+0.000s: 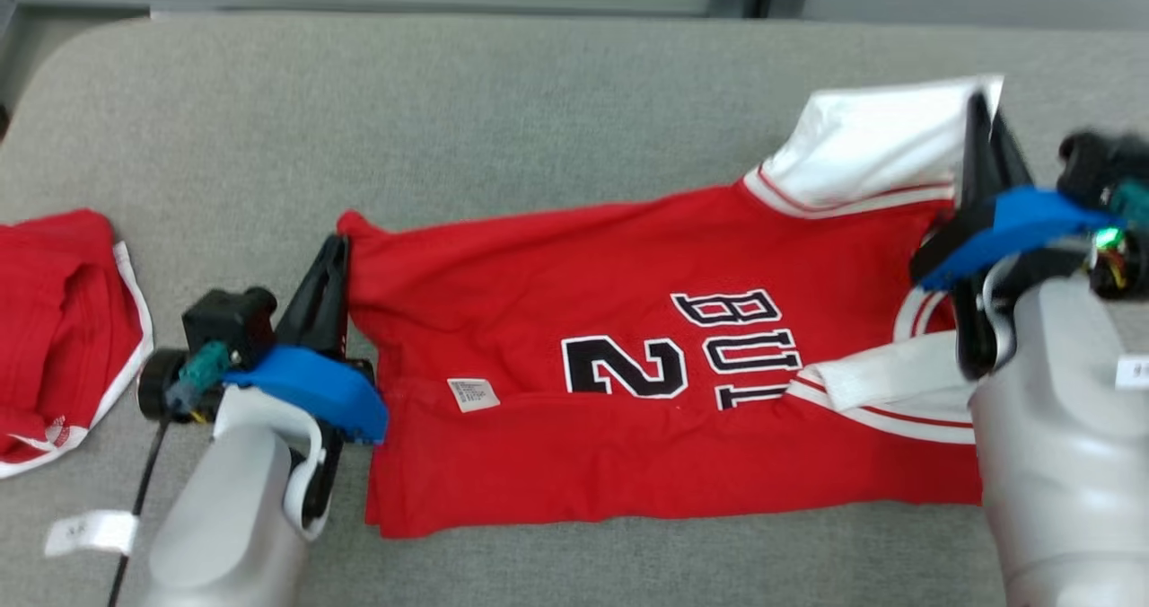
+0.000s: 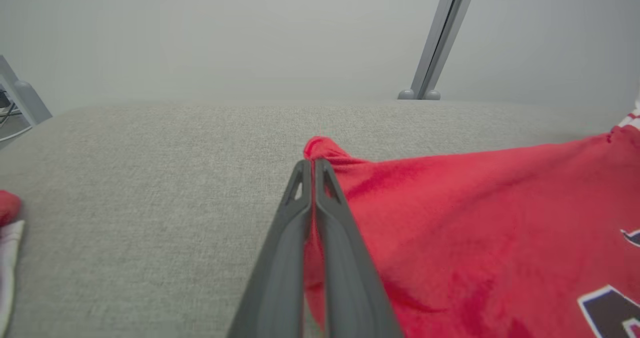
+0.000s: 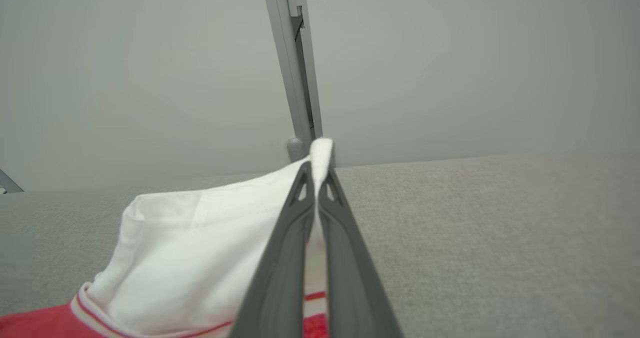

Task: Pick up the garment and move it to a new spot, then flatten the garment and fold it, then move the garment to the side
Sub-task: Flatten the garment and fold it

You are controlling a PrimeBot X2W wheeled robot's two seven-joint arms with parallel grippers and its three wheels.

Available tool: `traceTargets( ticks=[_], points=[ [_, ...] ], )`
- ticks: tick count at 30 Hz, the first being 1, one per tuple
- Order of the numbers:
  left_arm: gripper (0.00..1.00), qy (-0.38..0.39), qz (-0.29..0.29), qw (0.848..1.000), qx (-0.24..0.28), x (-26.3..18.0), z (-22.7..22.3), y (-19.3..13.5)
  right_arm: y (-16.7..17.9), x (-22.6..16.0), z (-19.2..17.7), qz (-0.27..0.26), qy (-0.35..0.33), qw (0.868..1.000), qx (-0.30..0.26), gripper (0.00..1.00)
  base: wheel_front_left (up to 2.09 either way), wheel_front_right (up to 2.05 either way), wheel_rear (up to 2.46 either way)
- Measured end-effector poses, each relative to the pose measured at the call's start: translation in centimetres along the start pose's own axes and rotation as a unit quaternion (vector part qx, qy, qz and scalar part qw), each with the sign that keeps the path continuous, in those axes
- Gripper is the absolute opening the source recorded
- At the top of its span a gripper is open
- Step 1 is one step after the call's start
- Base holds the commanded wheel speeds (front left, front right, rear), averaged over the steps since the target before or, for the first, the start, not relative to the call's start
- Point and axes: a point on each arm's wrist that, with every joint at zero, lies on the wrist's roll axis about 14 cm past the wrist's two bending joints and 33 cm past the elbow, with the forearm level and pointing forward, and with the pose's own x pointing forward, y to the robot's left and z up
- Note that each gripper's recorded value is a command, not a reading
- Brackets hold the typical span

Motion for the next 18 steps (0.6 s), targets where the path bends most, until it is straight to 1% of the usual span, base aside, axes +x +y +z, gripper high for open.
traceTargets(
  ticks=[3,11,16,17,18],
  points=[
    [0.0,0.0,-0.002,1.0,-0.007,-1.5,-0.5,-1.1,-0.9,-3.0,-0.6,-0.008,0.002,1.0,0.01,0.0,0.0,0.0,0.0],
    [0.0,0.021,-0.001,0.999,-0.024,-5.6,-3.0,-3.1,-3.7,-11.4,-3.6,-0.048,0.022,0.997,0.065,0.0,0.0,0.0,0.0],
    [0.0,0.037,0.0,0.999,-0.03,-7.6,-4.6,-3.8,-4.5,-15.3,-5.9,-0.064,0.048,0.993,0.083,0.0,0.0,0.0,0.0],
    [0.0,0.041,0.0,0.999,-0.032,-7.9,-5.0,-4.0,-4.5,-15.9,-6.3,-0.065,0.053,0.993,0.084,0.28,0.0,0.0,0.0],
    [0.0,0.046,0.0,0.998,-0.034,-8.3,-5.4,-4.3,-4.6,-16.3,-6.7,-0.067,0.059,0.992,0.086,1.0,0.0,0.0,0.0]
  ],
)
